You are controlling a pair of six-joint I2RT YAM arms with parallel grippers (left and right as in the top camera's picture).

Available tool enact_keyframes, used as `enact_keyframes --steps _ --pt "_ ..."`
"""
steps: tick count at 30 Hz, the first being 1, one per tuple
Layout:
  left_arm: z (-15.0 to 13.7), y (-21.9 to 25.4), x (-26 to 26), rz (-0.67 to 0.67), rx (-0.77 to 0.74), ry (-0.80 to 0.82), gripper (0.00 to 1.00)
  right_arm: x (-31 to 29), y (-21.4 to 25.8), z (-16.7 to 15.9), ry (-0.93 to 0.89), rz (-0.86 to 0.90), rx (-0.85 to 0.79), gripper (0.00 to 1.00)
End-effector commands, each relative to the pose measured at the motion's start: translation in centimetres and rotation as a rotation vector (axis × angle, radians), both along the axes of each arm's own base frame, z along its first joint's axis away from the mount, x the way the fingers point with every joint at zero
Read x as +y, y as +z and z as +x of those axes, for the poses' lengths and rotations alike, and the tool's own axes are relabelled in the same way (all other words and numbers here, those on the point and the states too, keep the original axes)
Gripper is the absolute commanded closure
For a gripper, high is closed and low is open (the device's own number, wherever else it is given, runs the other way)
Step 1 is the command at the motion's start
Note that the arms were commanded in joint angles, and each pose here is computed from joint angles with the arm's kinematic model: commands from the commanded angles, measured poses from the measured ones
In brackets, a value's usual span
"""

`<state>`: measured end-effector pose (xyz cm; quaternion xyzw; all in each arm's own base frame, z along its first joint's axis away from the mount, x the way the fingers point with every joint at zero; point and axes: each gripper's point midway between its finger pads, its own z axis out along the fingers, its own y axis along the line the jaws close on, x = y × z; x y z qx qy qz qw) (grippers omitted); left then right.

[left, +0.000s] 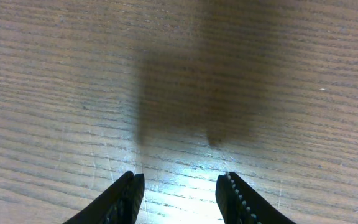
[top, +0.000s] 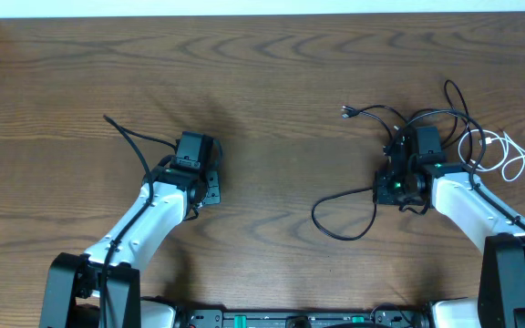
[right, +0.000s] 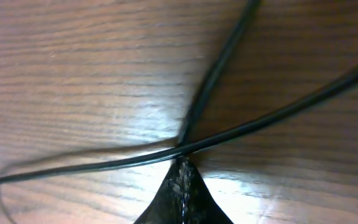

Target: Untangle cables

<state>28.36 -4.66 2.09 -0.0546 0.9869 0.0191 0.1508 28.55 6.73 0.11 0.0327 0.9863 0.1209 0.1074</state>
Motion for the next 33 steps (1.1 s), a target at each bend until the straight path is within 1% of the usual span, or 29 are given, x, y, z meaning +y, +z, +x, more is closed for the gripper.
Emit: enact_keyframes --steps 1,5,12,17,19,20,22,27,30,33 --pt "-0.3 -0.5 0.6 0.021 0.014 0.017 0.56 -1.5 -0.6 -0.4 -0.073 -0.073 0.011 0.99" --pt "-0.3 -0.5 0.6 0.021 0.013 0.017 0.56 -2.2 -0.9 -0.2 -0.084 -0.112 0.005 0.99" --pt "-0.3 -0.5 0.6 0.021 0.014 0.017 0.56 -2.2 -0.9 -0.1 -0.073 -0.109 0.0 0.99" --pt "-0.3 -0.5 0.6 0.021 0.013 0.017 0.56 -1.5 1.8 0.8 -0.075 -0.051 -0.048 0.85" --pt "-0.3 -0.5 0.6 0.02 0.013 0.017 0.56 -1.1 3.1 1.4 -0.101 -0.016 -0.086 0.76" --pt "-0.3 -0.5 0.6 0.02 0.013 0.017 0.56 -1.0 3.6 1.6 -0.123 0.001 -0.101 0.69" --pt "-0.3 -0.5 0.6 0.02 0.013 0.017 0.56 -0.9 4.3 2.0 -0.169 0.02 -0.122 0.64" --pt "-0.3 -0.5 0.6 0.021 0.013 0.017 0.56 -1.0 4.3 2.5 -0.239 0.033 -0.129 0.64" --pt "-0.3 -0.5 0.6 0.021 0.013 0.017 0.56 -1.7 3.3 2.3 -0.281 -0.025 -0.107 0.64" --pt "-0.3 -0.5 0.6 0.021 0.014 0.017 0.56 -2.2 2.0 2.2 -0.278 -0.103 -0.089 0.64"
